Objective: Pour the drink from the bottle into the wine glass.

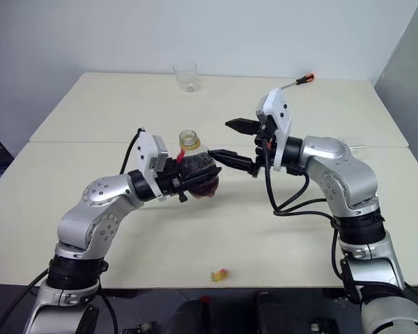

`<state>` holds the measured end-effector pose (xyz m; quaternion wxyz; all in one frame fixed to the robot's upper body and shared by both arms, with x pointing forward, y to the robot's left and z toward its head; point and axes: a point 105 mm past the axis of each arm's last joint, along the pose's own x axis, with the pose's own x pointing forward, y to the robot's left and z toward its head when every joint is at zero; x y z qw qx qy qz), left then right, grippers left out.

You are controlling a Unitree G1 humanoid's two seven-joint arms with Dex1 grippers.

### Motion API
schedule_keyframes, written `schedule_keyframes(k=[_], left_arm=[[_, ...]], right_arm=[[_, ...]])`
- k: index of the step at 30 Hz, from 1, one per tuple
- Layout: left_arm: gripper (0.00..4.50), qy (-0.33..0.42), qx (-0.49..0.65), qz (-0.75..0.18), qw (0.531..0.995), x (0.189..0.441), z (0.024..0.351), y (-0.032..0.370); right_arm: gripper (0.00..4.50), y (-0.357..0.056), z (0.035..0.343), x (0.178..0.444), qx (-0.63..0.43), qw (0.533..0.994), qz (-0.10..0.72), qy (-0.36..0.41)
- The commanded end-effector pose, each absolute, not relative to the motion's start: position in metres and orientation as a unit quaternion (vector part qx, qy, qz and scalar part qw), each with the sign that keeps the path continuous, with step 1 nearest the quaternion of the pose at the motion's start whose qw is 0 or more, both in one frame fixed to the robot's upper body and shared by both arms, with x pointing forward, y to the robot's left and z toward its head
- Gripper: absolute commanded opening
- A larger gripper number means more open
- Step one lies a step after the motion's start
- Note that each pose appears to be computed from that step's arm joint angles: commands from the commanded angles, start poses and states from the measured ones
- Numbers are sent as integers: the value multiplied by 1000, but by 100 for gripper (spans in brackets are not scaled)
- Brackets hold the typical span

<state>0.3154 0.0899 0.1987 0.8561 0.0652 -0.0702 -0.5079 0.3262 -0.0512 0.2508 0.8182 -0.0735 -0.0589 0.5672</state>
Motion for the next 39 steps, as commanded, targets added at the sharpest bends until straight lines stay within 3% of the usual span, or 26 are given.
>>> schedule_keyframes(k=[1,27,33,39], left_arm=[[195,-112,78,-513,848,309,219,88],[195,-110,71,-486,864,311,217,95],[195,-104,61,-427,896,317,211,115],[195,-102,55,-352,929,325,206,140]], right_arm=[[448,-53,265,321,-81,816,566,-89],[448,-56,261,318,-86,816,566,-85],[448,-55,251,272,-48,749,658,-68],[448,-48,248,256,-27,734,675,-63]])
